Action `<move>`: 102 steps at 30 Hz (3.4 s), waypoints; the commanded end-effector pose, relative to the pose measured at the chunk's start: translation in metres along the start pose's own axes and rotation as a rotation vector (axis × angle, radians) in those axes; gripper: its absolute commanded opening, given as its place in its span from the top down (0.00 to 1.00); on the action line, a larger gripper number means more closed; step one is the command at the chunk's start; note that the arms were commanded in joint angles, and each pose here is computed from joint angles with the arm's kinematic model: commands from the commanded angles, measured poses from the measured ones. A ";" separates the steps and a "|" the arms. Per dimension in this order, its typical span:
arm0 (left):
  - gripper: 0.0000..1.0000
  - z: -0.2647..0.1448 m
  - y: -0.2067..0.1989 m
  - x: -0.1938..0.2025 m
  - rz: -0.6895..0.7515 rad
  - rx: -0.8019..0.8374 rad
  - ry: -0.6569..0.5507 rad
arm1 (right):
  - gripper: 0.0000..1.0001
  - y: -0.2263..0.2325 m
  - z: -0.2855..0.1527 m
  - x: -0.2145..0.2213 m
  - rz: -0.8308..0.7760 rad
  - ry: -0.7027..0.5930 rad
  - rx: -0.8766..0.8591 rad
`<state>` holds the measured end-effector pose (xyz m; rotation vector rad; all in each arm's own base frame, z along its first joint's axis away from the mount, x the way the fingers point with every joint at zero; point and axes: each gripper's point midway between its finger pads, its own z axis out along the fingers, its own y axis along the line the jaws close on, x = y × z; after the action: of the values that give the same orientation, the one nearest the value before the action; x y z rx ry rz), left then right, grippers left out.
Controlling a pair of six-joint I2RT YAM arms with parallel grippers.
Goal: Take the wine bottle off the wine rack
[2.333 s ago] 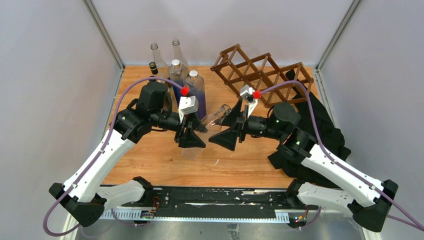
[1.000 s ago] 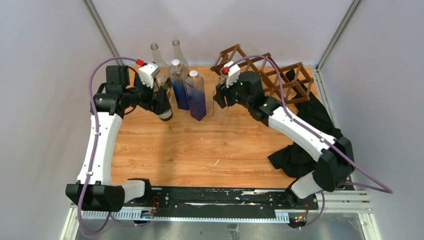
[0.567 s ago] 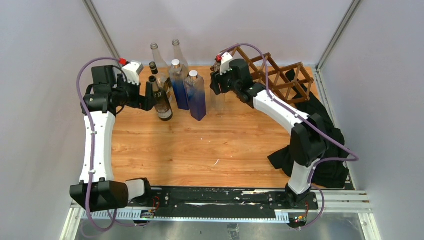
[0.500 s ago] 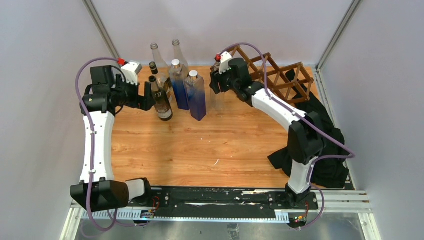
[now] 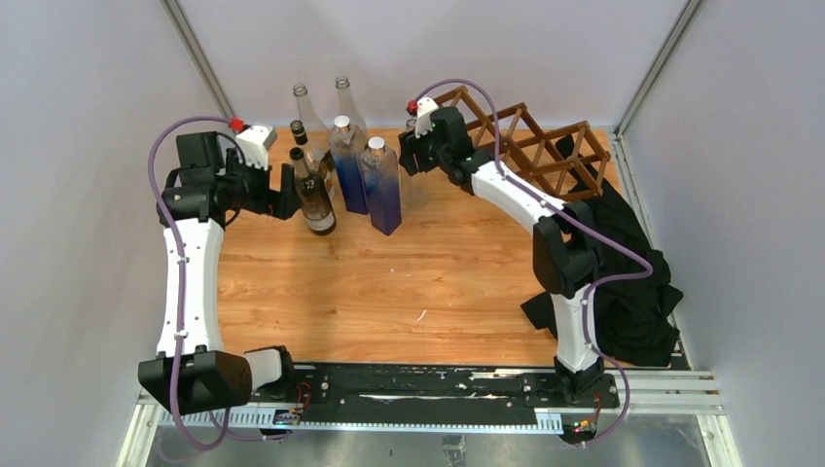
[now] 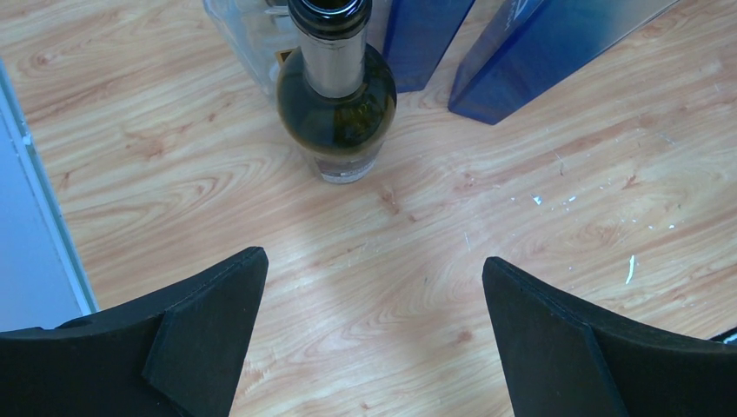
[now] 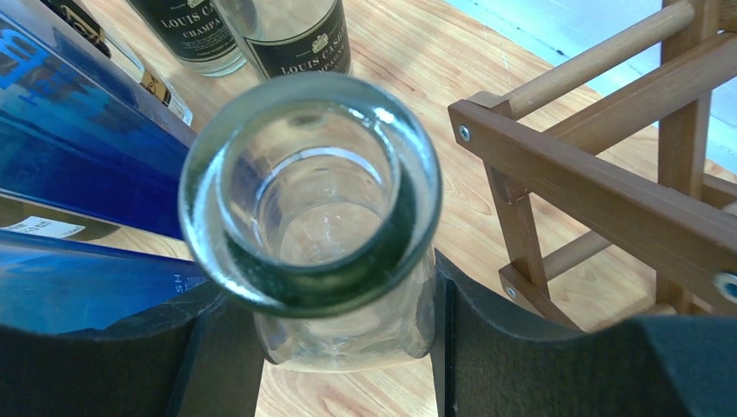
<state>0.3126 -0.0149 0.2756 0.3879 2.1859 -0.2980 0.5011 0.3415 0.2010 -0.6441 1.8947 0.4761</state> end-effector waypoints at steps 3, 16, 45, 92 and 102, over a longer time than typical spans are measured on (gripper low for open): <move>0.00 -0.005 0.002 -0.004 0.025 -0.011 -0.034 | 0.94 -0.008 0.008 -0.012 0.025 -0.029 0.004; 0.00 -0.003 0.007 -0.006 0.014 -0.026 -0.029 | 0.08 -0.007 -0.031 -0.029 -0.003 -0.066 0.022; 0.00 0.094 0.008 0.079 0.020 0.026 -0.282 | 0.00 -0.123 -0.340 0.132 0.197 -0.118 1.066; 0.00 0.133 0.027 0.108 0.080 -0.292 -0.576 | 0.00 -0.196 -0.292 0.248 0.018 -0.160 1.001; 0.00 0.133 0.040 0.112 0.025 -0.358 -0.543 | 0.00 -0.206 -0.287 0.250 0.083 -0.106 0.993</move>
<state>0.3551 -0.0123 0.0960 0.1475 1.6813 -0.0262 0.3442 -0.0409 0.0727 0.1084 1.7932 -0.4032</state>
